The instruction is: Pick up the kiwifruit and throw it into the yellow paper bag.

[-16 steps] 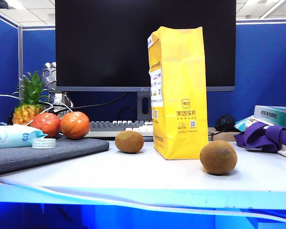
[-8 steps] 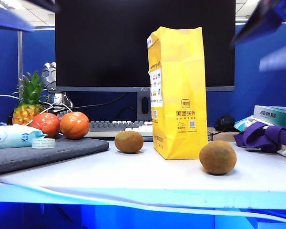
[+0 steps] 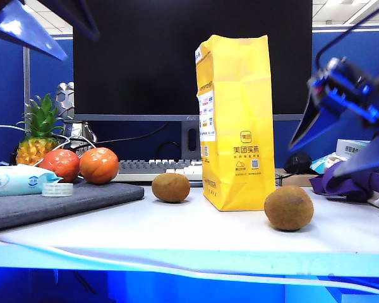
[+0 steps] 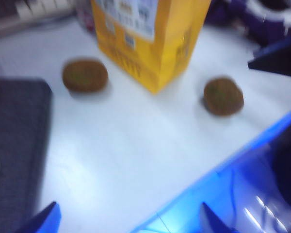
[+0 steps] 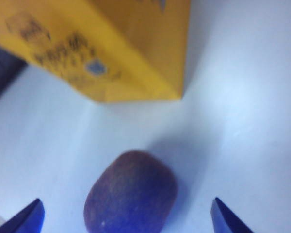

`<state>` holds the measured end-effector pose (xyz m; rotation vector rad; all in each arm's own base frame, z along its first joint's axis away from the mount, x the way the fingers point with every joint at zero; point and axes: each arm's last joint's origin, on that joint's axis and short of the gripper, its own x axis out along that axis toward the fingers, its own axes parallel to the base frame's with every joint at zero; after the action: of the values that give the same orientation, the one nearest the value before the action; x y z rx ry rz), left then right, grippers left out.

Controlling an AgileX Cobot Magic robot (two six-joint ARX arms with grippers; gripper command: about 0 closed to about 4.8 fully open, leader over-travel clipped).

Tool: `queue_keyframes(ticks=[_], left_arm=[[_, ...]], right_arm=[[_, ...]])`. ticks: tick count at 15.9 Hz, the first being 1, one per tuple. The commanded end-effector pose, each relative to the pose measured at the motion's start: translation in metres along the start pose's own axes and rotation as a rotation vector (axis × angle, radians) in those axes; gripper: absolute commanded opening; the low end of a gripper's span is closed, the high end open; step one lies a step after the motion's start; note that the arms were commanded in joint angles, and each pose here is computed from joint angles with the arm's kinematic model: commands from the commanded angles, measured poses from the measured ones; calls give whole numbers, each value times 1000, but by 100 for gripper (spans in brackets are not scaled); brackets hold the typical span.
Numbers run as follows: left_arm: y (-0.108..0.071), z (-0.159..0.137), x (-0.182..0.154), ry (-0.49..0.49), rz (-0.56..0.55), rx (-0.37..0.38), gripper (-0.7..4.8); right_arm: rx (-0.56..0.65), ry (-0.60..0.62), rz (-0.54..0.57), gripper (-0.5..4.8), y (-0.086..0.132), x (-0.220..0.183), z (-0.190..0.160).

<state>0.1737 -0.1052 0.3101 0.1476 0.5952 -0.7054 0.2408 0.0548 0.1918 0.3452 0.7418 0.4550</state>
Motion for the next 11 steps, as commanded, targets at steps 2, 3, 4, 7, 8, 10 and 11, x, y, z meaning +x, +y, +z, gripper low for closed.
queue_keyframes(ticks=[2, 3, 4, 7, 8, 10, 11], left_arm=[[-1, 4, 12, 25, -139, -8, 377], [-2, 4, 15, 28, -164, -10, 377], [-1, 4, 17, 29, -168, -11, 377], [-1, 7, 19, 7, -166, -7, 377], [-1, 8, 19, -2, -167, -5, 377], [-1, 9, 19, -14, -167, -5, 377], [0, 9, 19, -13, -165, -6, 377]], right_arm=[[-6, 63, 6, 479, 2, 16, -8], [-4, 75, 4, 479, 1, 20, -9], [-4, 84, -1, 479, -1, 26, -12], [3, 93, 9, 479, -3, 38, -15], [13, 99, 12, 479, -2, 40, -16], [25, 109, 49, 479, 2, 50, -20], [20, 114, 73, 479, 3, 52, -21]])
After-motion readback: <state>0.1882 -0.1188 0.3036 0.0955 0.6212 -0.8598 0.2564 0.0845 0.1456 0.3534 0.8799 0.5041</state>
